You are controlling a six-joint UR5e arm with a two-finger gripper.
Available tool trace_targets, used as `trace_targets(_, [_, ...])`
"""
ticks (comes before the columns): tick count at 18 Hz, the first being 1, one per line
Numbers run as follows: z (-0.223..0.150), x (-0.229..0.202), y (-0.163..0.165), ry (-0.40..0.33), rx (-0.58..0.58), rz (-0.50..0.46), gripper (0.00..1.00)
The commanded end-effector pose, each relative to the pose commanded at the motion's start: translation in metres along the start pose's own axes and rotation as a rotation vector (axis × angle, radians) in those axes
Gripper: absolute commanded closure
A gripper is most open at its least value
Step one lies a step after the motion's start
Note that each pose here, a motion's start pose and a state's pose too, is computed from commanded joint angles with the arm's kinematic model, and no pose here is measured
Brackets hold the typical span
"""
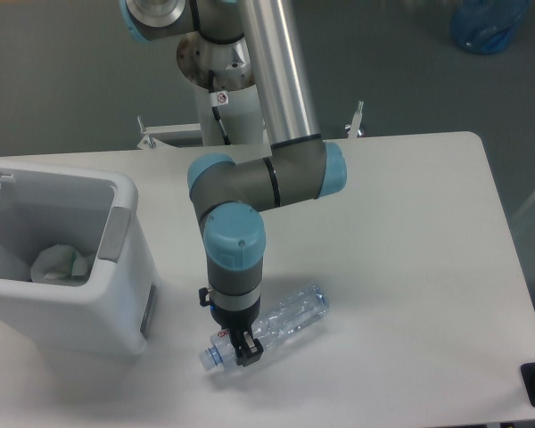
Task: Place the trash in the trash can
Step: 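Lower and close the gripper around the bottle's neck end, then lift the bottle and carry it over the trash bin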
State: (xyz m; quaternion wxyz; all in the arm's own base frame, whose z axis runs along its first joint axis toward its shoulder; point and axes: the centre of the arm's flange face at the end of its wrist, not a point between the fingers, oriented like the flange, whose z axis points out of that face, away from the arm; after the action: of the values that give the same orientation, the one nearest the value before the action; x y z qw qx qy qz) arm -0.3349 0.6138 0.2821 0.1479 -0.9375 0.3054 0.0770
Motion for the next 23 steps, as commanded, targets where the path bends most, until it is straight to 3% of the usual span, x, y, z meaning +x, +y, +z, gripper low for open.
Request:
trace_targets(6, [-0.045,-0.032,-0.026,-0.043,0.187,-0.180,0.38])
trace_targets(12, [-0.099,-0.046,-0.048,-0.036,0.377,-0.348,0.38])
trace_targets(15, [-0.133,-0.049,-0.053,0.008,0.516,-0.424,0.39])
trace_targets(19, [-0.171,-0.059,-0.054,0.134,0.755,-0.506,0.40])
trace_targets(23, [-0.210,-0.070,-0.052,0.191,0.900,-0.516,0.40])
